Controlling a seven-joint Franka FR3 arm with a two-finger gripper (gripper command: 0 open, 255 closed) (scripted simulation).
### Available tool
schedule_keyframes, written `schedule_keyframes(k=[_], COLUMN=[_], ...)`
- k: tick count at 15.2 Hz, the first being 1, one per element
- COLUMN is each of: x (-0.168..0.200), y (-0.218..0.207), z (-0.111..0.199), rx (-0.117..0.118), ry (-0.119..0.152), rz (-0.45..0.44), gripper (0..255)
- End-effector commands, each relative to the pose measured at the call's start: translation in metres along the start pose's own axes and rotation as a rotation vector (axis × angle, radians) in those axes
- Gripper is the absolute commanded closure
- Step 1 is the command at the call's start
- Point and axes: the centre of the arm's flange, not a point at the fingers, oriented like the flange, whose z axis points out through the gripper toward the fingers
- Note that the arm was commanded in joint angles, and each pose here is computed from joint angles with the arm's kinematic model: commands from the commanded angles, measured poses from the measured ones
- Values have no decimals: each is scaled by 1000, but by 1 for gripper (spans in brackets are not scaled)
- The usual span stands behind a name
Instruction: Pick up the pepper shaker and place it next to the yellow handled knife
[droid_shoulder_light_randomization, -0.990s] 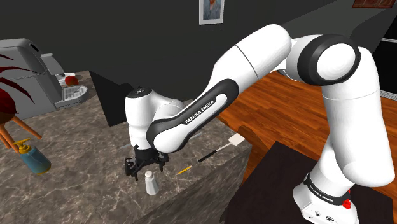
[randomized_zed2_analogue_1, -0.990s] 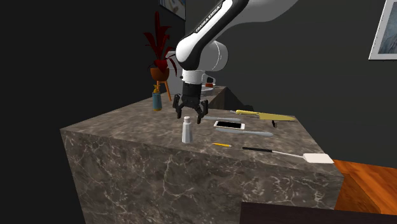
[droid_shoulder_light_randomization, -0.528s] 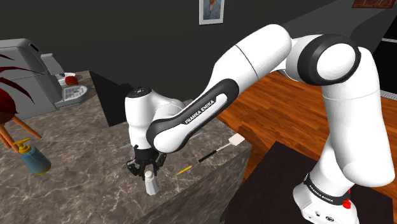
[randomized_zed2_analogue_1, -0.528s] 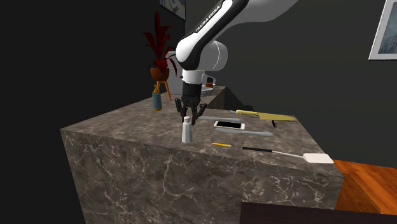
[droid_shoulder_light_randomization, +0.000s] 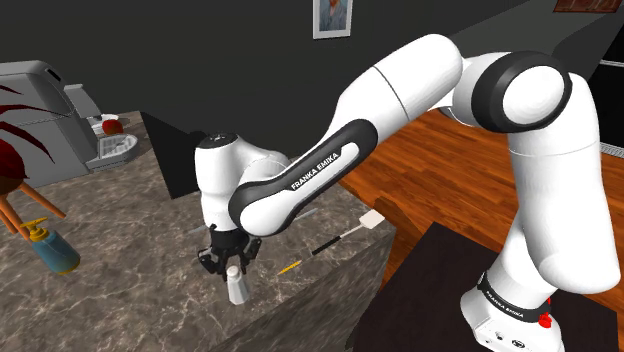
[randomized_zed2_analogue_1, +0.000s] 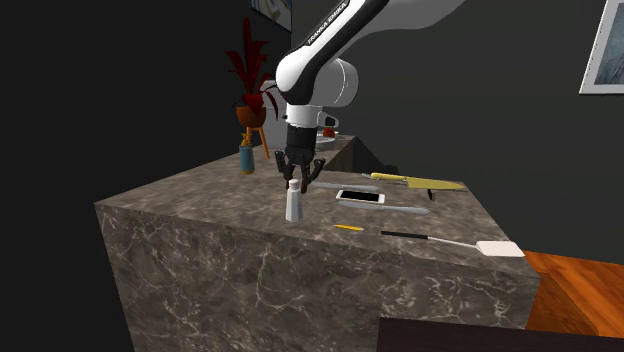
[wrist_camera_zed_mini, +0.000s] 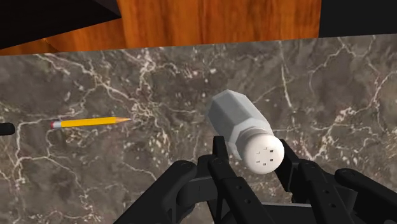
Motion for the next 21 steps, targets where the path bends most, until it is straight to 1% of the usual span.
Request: schedule_keyframes(k=[1,21], x=[0,-5], y=[-1,-13], z=[-10,-115], rx=[0,0], ry=[0,0], rz=[0,0], gripper=[255,255])
